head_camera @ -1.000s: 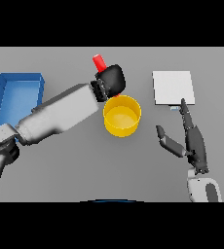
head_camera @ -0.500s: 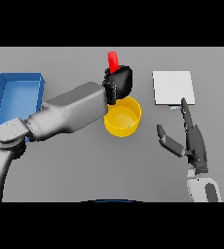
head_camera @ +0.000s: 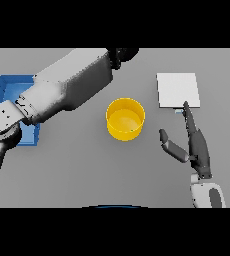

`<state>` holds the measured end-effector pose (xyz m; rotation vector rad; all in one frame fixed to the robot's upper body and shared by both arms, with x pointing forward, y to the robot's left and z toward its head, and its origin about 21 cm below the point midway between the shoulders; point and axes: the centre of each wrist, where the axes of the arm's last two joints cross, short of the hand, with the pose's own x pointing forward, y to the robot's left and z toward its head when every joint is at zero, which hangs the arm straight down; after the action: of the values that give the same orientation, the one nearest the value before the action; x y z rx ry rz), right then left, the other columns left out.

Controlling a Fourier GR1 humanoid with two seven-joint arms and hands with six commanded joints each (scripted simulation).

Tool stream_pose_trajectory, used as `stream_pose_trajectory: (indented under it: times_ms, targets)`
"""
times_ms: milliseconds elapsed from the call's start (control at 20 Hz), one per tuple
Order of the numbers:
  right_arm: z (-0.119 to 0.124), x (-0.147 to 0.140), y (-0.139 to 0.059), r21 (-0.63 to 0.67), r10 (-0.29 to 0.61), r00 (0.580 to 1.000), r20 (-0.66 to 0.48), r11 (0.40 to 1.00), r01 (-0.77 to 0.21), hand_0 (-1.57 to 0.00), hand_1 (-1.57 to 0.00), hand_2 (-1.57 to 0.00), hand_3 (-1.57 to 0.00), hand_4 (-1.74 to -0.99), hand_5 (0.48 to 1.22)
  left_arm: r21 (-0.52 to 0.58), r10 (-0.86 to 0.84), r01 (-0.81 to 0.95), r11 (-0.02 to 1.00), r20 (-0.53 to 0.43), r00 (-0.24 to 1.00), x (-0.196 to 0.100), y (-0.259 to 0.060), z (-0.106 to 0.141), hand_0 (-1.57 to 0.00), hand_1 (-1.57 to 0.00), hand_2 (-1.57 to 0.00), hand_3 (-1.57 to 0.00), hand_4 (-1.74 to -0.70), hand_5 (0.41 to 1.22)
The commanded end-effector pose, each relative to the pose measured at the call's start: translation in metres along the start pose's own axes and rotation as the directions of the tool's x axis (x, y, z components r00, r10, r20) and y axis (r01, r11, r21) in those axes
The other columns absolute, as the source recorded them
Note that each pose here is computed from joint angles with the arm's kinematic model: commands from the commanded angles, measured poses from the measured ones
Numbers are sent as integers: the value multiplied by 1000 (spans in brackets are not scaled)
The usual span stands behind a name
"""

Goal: Pick up the red beaker and tilt it to pour out 1 green nut into yellow bowl. Pick up the yellow bowl and place it on the metallic measuring scale.

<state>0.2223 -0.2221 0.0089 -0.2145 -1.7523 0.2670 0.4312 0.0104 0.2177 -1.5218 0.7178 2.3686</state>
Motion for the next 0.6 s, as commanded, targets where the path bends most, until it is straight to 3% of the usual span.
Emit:
stream_pose_trajectory:
  times_ms: [0,100,250,400,550]
  targets:
    - [4,2,-2,3,2,1000,20,1000,-2,1,1,1,1,-1160,660,9,22,-22,1000,-33,999,-18,-4,5,-1571,-1571,-1571,-1179,-1731,1221]
    - [-1,2,4,10,2,1000,4,1000,-2,1,1,1,1,-1161,661,1,135,-137,991,-178,975,-61,-14,16,-1571,-1571,-1571,-1320,-1727,1221]
    - [-5,2,9,12,-9,1000,-2,1000,9,1,1,1,1,-1152,652,98,455,-449,888,-323,830,-112,-42,39,-1571,-1571,-1571,-1443,-1732,1221]
    - [-8,1,9,5,49,999,-6,999,-48,1,1,1,1,-1144,633,255,765,-747,614,-424,485,-138,-89,64,-1571,-1571,-1571,-1417,-1736,1221]
    - [-9,2,8,19,-25,999,20,1000,24,1,1,1,1,-1110,623,400,871,-842,362,-467,153,-141,-150,90,-1571,-1571,-1571,-1430,-1739,1221]
